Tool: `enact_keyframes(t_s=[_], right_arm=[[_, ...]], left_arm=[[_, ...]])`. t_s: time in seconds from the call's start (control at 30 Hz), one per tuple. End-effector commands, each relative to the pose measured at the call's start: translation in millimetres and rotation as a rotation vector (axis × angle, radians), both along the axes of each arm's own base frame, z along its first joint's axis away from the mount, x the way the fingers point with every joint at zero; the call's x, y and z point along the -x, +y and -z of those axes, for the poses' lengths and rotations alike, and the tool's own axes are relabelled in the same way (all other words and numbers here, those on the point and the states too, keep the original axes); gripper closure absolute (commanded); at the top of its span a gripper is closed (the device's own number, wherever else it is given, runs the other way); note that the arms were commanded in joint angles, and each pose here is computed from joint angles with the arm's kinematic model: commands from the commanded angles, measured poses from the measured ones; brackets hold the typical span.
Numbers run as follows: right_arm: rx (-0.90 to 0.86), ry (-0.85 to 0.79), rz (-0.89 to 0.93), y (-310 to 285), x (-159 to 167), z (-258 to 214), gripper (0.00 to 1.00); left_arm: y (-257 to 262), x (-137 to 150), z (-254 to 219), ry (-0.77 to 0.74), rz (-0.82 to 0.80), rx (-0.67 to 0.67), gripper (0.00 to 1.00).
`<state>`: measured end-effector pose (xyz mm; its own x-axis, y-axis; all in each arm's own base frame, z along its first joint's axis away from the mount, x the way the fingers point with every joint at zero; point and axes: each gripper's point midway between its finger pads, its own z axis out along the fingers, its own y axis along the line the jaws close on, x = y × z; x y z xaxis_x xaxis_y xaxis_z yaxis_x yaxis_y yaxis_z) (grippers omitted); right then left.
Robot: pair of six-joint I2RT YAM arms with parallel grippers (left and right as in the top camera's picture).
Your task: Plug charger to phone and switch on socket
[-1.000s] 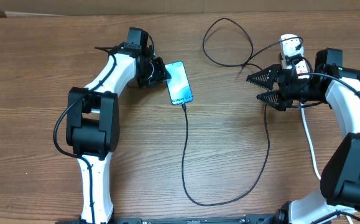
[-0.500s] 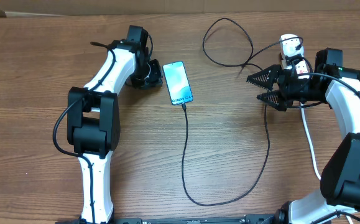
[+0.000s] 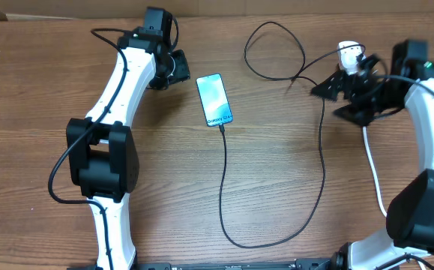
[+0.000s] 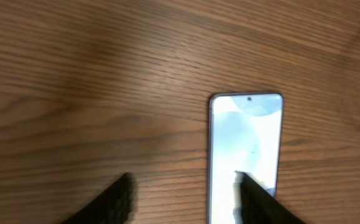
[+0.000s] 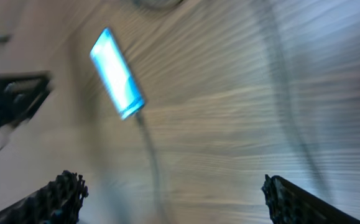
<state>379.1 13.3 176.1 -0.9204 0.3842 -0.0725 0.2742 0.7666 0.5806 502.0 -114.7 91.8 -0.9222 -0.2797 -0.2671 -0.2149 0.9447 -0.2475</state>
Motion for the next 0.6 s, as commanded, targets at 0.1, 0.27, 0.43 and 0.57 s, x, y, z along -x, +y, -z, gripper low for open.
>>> enact_keyframes(t_s=[0.1, 0.27, 0.43, 0.57], right_arm=[[0.443, -0.067, 0.205, -81, -23, -35, 0.39], [0.559, -0.103, 0.294, -108, -39, -36, 0.67], [0.598, -0.154, 0.335, -125, -60, -32, 0.87], [0.601, -0.190, 0.377, -142, -76, -27, 0.96]], left_arm=[[18, -5, -15, -0.045, -0.037, -0.082, 0.00], [19, -4, -14, -0.038, -0.036, -0.083, 0.00], [20, 2, -12, -0.011, -0.035, -0.087, 0.00], [20, 9, -10, 0.017, -0.031, -0.090, 0.00]])
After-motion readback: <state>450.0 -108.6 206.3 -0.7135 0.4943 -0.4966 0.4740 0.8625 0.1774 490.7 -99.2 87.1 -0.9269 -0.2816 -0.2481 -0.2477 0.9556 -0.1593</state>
